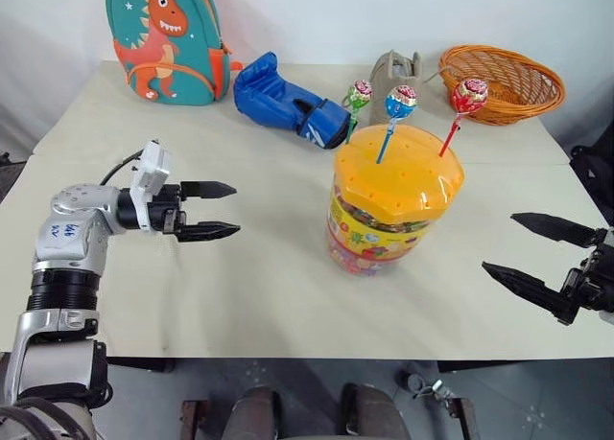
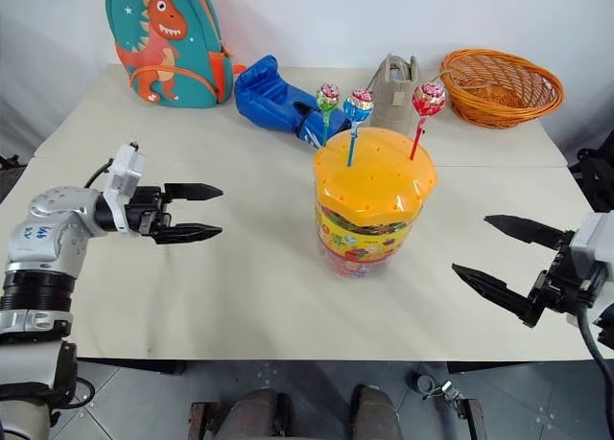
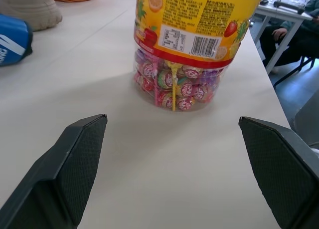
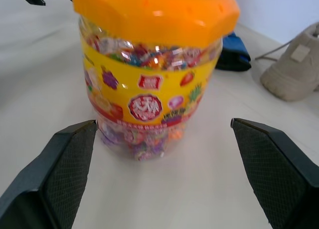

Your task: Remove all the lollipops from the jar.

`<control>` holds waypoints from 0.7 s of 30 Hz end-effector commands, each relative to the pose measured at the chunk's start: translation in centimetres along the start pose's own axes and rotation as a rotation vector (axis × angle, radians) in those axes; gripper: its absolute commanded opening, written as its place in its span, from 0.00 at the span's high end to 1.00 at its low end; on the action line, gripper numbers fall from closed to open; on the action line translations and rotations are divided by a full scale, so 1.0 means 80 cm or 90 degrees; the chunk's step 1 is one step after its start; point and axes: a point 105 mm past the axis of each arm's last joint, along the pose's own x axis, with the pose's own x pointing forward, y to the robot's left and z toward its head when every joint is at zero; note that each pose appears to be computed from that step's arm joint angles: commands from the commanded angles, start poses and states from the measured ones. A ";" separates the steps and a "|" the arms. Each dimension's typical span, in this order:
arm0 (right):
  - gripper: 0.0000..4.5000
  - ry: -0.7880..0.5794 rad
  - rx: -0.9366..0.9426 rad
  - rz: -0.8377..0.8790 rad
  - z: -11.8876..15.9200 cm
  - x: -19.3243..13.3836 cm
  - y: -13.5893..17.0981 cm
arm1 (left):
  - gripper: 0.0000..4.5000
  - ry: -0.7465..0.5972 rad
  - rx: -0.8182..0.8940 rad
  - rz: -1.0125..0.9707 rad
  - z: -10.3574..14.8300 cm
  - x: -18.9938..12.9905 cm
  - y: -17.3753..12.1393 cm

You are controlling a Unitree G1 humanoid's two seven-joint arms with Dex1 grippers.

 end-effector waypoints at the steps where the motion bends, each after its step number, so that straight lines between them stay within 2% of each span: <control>1: 0.01 -0.029 -0.017 0.022 0.035 0.002 0.014 | 0.00 -0.034 0.089 -0.012 0.050 -0.002 0.002; 6: 0.01 -0.062 0.003 0.035 0.051 0.009 0.025 | 0.00 -0.074 0.156 -0.075 0.087 0.030 0.003; 12: 0.01 -0.105 0.018 0.070 0.078 0.027 0.055 | 0.00 -0.174 0.187 -0.181 0.142 0.077 -0.003; 19: 0.01 -0.115 0.004 0.038 0.089 0.026 0.057 | 0.00 -0.194 0.153 -0.257 0.156 0.118 -0.003; 21: 0.01 -0.108 -0.003 0.026 0.089 0.022 0.057 | 0.00 -0.178 0.147 -0.274 0.158 0.131 -0.004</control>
